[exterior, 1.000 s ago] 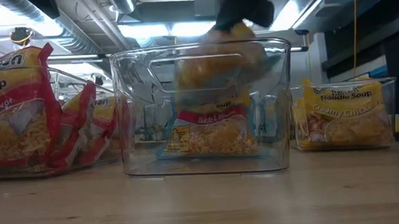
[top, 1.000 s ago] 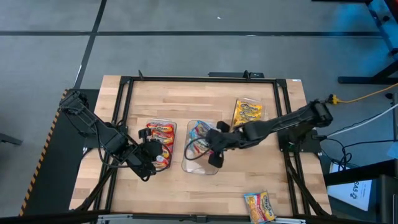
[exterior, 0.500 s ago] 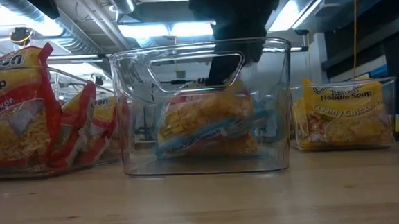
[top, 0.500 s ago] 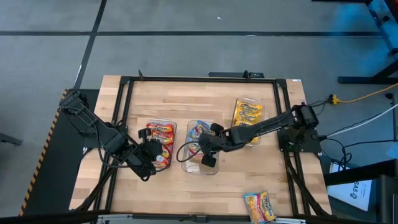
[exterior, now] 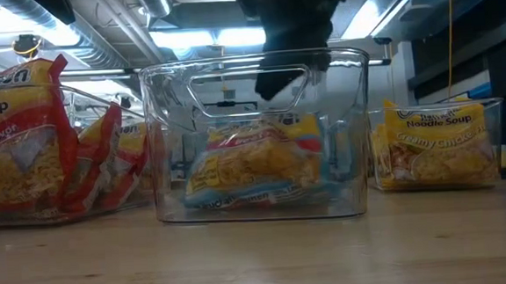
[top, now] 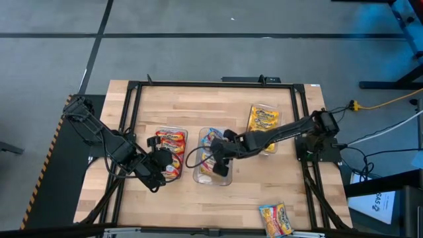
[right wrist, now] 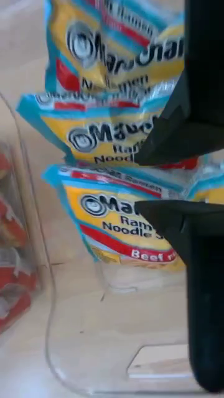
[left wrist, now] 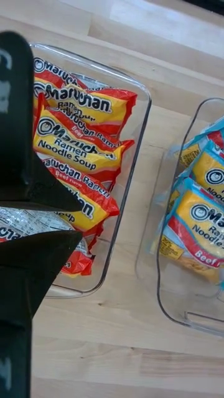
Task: Sort Maruchan noodles
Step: Put the blue noodle pack into the middle transparent bin
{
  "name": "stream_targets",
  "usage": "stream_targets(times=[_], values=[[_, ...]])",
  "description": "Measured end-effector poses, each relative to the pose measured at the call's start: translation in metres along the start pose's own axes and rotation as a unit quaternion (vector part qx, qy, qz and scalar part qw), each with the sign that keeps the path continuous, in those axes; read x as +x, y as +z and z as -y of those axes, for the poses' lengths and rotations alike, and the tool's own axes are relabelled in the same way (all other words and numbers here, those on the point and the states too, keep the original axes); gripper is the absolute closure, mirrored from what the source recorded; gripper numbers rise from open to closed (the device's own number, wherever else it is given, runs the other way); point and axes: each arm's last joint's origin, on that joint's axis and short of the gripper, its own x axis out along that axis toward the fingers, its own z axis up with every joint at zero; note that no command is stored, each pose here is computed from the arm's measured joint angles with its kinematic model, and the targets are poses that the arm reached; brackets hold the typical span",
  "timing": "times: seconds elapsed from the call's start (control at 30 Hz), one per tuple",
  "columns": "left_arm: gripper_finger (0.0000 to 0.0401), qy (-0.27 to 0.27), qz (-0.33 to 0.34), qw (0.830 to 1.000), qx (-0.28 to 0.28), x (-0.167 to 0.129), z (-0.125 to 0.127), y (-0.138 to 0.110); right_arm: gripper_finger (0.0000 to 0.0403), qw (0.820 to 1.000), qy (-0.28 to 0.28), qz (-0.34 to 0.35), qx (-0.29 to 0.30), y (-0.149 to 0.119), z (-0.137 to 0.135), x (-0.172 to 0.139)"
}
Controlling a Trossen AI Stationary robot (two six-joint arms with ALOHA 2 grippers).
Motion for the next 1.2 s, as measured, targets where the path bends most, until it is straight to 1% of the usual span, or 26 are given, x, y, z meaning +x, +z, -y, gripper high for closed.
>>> stream_targets(times=[0.17, 0.23, 0.27, 0.33, 0.37, 0.4, 0.47, 0.53, 0.6, 0.67, 0.73, 0.83, 0.93, 1.03, 1.13, 1.2], values=[[0.0348, 0.0, 0.0, 1.0, 0.0, 0.0, 0.0, 0.0, 0.0288, 1.0, -0.009, -0.019, 0.002, 0.015, -0.003, -0.024], [0.0348, 0.0, 0.0, 1.0, -0.001, 0.0, 0.0, 0.0, 0.0286, 0.998, -0.007, -0.057, 0.032, 0.018, -0.003, -0.037], [0.0348, 0.0, 0.0, 1.0, -0.001, 0.0, 0.0, 0.0, 0.0286, 0.995, -0.001, -0.084, 0.059, 0.019, -0.003, -0.045], [0.0348, -0.001, 0.0, 1.0, -0.002, 0.0, 0.0, 0.0, 0.0286, 0.98, 0.015, -0.165, 0.114, 0.013, -0.005, -0.063], [0.0348, -0.001, -0.001, 1.0, -0.003, 0.0, 0.0, 0.0, 0.0286, 0.967, 0.014, -0.213, 0.138, 0.007, -0.007, -0.07], [0.0348, -0.002, -0.002, 1.0, -0.003, 0.0, 0.0, 0.0, 0.0286, 0.954, 0.012, -0.261, 0.148, -0.002, -0.012, -0.077], [0.0348, -0.002, -0.002, 1.0, -0.003, 0.0, 0.0, 0.0, 0.0286, 0.93, -0.005, -0.338, 0.144, -0.024, -0.025, -0.091], [0.0348, -0.003, -0.003, 1.0, -0.003, 0.0, 0.0, 0.0, 0.0285, 0.918, -0.051, -0.373, 0.126, -0.048, -0.04, -0.107], [0.0348, -0.003, -0.002, 1.0, -0.003, 0.0, 0.0, 0.0, 0.0285, 0.92, -0.087, -0.363, 0.121, -0.071, -0.059, -0.114], [0.0348, -0.003, -0.002, 1.0, -0.004, 0.0, 0.0, 0.0, 0.0285, 0.928, -0.094, -0.335, 0.132, -0.093, -0.081, -0.12], [0.0348, -0.003, -0.001, 1.0, -0.004, 0.0, 0.0, 0.0, 0.0285, 0.932, -0.096, -0.31, 0.164, -0.116, -0.099, -0.128], [0.0348, -0.005, 0.003, 1.0, -0.006, 0.0, 0.001, 0.001, 0.0285, 0.934, -0.126, -0.257, 0.214, -0.154, -0.12, -0.135], [0.0348, -0.005, 0.003, 1.0, -0.006, 0.0, 0.001, 0.001, 0.0285, 0.923, -0.142, -0.218, 0.284, -0.189, -0.131, -0.141], [0.0348, -0.005, 0.003, 1.0, -0.006, 0.0, 0.001, 0.001, 0.0285, 0.908, -0.131, -0.209, 0.339, -0.221, -0.141, -0.141], [0.0348, -0.005, 0.003, 1.0, -0.006, 0.0, 0.001, 0.001, 0.0285, 0.896, -0.106, -0.2, 0.382, -0.244, -0.146, -0.134], [0.0348, -0.005, 0.003, 1.0, -0.006, 0.0, 0.001, 0.001, 0.0285, 0.888, -0.102, -0.197, 0.402, -0.255, -0.145, -0.127]])
